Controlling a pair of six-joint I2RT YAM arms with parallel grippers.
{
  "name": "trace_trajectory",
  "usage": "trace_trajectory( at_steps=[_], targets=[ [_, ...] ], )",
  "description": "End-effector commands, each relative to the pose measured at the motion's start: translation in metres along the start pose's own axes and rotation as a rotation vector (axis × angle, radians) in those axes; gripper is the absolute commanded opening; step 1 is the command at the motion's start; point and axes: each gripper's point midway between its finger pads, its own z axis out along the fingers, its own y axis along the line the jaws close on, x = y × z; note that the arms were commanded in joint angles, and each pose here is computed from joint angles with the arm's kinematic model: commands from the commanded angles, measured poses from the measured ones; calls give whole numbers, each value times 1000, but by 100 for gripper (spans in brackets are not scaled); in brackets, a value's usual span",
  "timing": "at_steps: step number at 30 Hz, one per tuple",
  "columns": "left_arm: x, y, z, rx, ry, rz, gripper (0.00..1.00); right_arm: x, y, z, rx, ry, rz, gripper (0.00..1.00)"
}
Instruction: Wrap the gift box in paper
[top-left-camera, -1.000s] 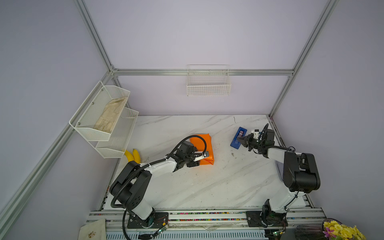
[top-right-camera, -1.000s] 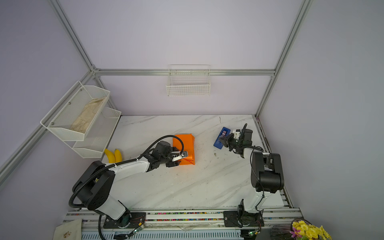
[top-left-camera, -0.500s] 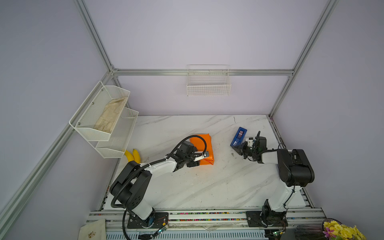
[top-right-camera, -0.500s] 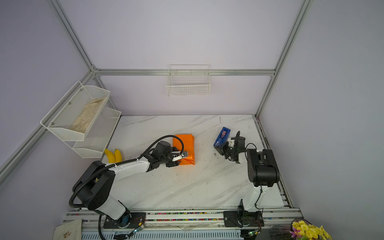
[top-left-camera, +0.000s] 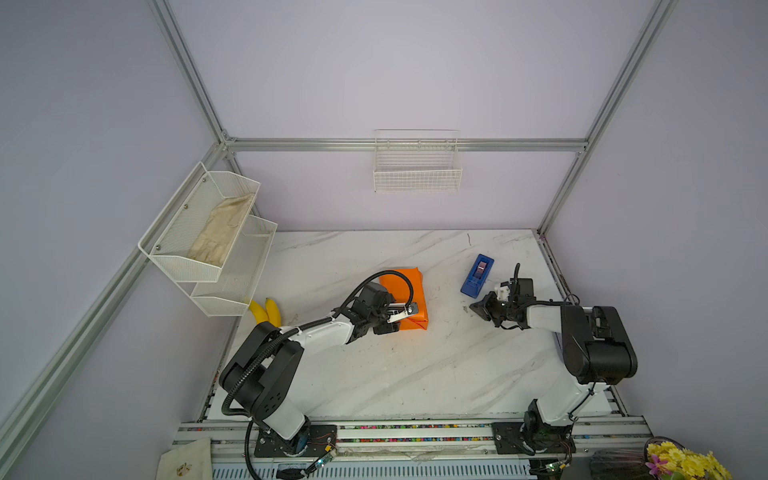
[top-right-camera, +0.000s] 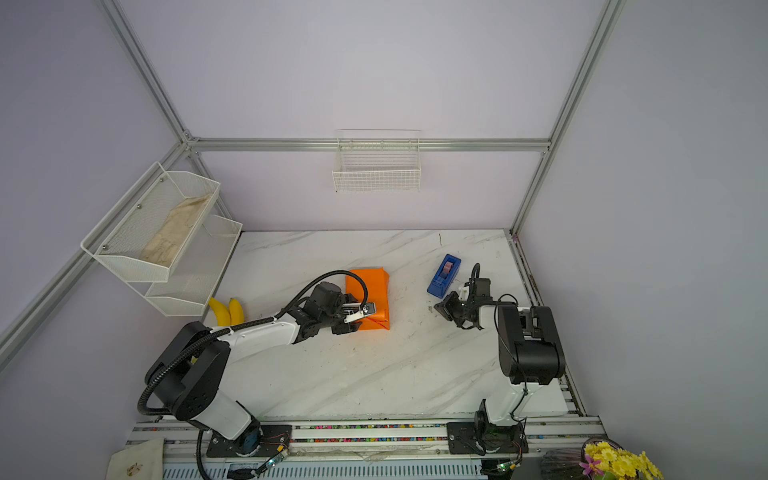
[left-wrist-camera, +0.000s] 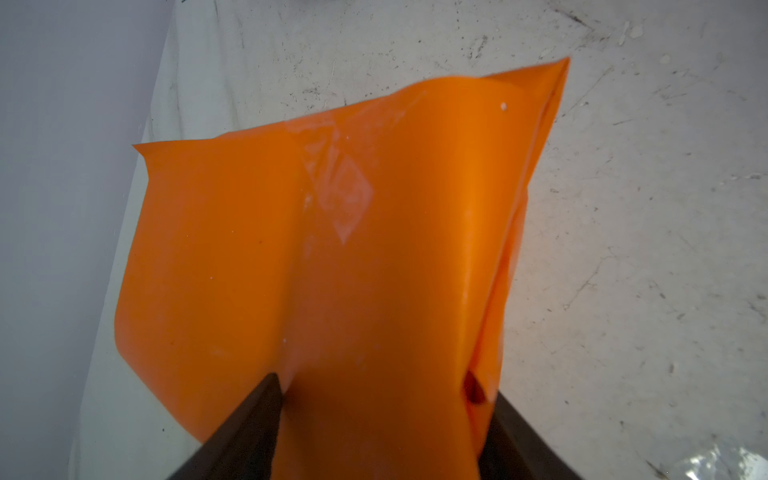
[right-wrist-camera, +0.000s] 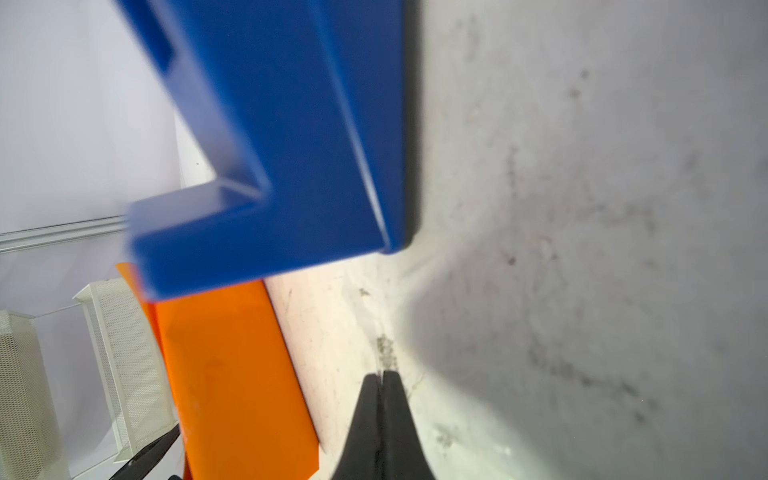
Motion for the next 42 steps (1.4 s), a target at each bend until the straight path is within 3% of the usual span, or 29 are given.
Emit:
trace_trajectory(
  at_steps=[1, 6, 14, 21, 28, 42],
  targets=[
    [31, -36, 8, 155, 109, -46, 69, 9, 36, -17, -47, 12, -132, 0],
    [30, -37, 9, 161, 108, -50, 69, 48, 94, -28, -180, 84, -336, 0],
    [30, -37, 9, 161, 106, -50, 69, 115, 162, -44, -361, 53, -636, 0],
    [29, -37, 9, 161, 105, -54, 69, 161, 159, -26, -428, 91, -789, 0],
    [30, -37, 9, 161, 106, -51, 69, 191, 158, -15, -529, 84, -862, 0],
    [31, -38, 10, 164, 111, -48, 69, 215, 157, 40, -599, 105, -987, 0]
  ],
)
